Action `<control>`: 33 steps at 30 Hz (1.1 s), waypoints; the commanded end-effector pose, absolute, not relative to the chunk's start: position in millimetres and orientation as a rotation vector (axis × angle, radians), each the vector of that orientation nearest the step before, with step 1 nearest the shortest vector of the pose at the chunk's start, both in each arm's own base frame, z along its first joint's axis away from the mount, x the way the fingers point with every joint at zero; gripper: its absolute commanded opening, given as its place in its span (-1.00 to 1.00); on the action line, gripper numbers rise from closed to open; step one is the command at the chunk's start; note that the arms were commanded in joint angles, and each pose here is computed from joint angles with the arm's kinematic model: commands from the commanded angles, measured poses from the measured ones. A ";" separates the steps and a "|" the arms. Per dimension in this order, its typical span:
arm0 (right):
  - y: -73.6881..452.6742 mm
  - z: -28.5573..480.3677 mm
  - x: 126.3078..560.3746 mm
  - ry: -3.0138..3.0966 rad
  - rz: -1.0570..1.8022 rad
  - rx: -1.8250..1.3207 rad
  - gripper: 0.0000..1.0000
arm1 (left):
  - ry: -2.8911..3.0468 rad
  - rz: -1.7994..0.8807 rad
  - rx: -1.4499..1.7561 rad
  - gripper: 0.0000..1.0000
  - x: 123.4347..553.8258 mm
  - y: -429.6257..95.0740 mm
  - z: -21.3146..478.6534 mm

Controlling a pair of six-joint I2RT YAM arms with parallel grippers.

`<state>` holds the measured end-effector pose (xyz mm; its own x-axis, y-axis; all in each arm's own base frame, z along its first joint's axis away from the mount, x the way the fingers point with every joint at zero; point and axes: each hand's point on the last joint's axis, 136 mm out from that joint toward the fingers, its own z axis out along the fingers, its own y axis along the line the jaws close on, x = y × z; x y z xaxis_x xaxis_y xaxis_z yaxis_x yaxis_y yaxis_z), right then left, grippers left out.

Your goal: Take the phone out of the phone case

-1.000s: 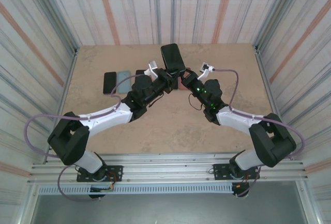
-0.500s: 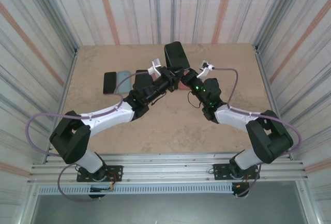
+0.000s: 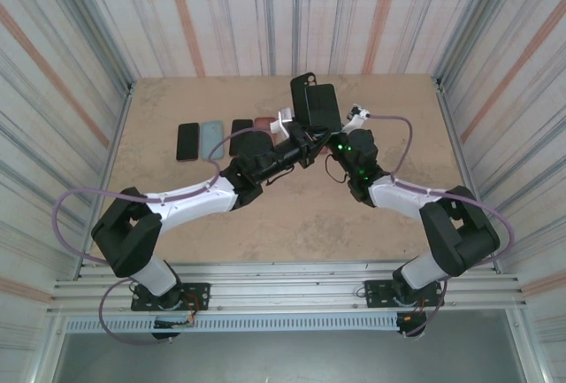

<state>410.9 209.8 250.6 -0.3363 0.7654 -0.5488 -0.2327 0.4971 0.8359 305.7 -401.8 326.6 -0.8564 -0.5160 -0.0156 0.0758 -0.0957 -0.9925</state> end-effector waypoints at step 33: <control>13.8 198.3 407.1 1.829 0.829 0.682 -1.00 | 2.125 -1.791 -0.514 -1.00 426.2 -498.2 152.9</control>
<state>408.5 10.7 209.4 -0.3188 0.7681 -0.5553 0.0977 0.6094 0.7868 415.3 -492.4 131.4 -0.8729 -0.4864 0.0388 -0.1421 0.1772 -0.9739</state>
